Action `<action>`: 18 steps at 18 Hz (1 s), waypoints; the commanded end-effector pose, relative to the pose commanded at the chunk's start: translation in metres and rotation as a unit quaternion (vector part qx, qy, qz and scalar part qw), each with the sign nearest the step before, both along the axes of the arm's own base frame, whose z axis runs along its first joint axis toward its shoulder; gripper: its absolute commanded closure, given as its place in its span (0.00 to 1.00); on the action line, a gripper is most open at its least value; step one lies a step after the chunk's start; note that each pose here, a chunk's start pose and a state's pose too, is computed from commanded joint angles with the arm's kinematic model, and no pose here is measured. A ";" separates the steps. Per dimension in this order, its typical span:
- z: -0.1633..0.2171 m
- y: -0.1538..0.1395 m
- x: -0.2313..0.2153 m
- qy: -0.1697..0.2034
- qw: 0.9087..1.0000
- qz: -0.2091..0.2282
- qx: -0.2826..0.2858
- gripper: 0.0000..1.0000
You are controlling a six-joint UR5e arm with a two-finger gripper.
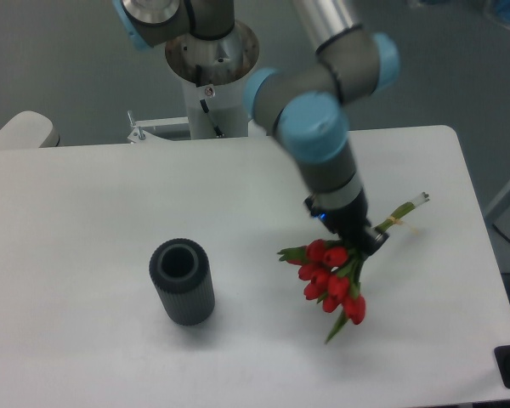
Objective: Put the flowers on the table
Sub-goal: 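Swing the tulips down and lay them flat on the table, then open the gripper to release the tulip stems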
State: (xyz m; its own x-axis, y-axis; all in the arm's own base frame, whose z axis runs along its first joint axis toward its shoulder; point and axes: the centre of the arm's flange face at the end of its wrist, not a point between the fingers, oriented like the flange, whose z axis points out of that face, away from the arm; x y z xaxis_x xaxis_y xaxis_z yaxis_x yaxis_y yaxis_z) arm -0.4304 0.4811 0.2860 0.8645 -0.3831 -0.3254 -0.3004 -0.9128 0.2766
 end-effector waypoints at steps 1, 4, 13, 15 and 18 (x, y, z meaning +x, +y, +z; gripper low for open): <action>-0.002 0.000 0.000 -0.002 1.000 0.000 0.000 0.67; -0.022 0.002 0.000 -0.009 1.000 0.004 -0.008 0.67; -0.038 0.011 0.002 -0.018 1.000 0.002 -0.012 0.00; -0.021 0.016 -0.003 -0.006 1.000 -0.006 -0.003 0.00; 0.013 0.026 -0.016 0.012 1.000 -0.026 0.011 0.00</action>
State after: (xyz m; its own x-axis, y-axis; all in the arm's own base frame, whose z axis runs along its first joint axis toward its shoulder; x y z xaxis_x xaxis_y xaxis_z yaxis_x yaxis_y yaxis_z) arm -0.4462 0.5076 0.2991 0.8352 -0.4201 -0.3549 -0.3418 -0.9021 0.2635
